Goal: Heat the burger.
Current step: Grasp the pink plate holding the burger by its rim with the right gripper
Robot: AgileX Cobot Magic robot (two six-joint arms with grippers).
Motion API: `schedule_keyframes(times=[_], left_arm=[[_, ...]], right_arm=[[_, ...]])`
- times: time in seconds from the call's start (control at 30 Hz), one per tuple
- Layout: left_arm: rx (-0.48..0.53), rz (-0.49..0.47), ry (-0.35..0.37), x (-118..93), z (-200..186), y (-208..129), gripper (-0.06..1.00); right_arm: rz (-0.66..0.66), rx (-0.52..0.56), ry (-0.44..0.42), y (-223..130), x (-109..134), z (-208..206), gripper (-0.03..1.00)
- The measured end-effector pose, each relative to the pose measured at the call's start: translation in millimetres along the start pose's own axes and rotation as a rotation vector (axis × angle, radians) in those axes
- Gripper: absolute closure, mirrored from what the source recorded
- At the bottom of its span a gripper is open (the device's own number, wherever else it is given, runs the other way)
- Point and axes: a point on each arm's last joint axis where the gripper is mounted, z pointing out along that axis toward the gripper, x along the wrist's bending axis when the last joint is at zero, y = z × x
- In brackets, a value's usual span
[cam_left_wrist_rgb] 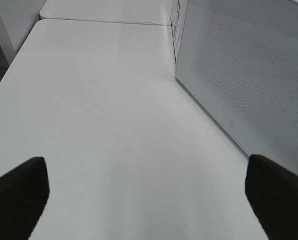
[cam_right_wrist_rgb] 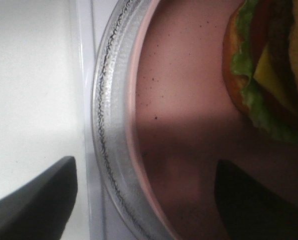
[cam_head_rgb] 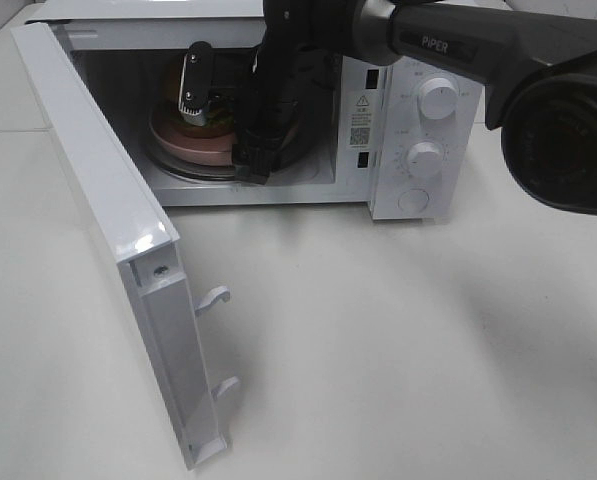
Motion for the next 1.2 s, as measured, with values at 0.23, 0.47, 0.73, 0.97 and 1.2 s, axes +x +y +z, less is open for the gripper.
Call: schedule_keyframes(times=[0.23,0.47,0.73,0.97,1.2], left_arm=[[0.0,0.0,0.0,0.0,0.0,0.0,-0.04],[0.0,0.0,0.0,0.0,0.0,0.0,-0.04],[0.0,0.0,0.0,0.0,0.0,0.0,-0.04],[0.0,0.0,0.0,0.0,0.0,0.0,-0.04],[0.0,0.0,0.0,0.0,0.0,0.0,-0.04]], right_arm=[[-0.003,0.004,-0.001,-0.4,-0.1,0.0,0.2],[-0.003,0.005,0.0,-0.6,0.3,1.0,0.2],[-0.011,0.01,0.009,-1.8,2.4,6.4,0.2],[-0.009,0.009,0.012,-1.9,2.8,7.4,0.2],[-0.01,0.02,0.03,-4.1,7.3,17.7,0.2]])
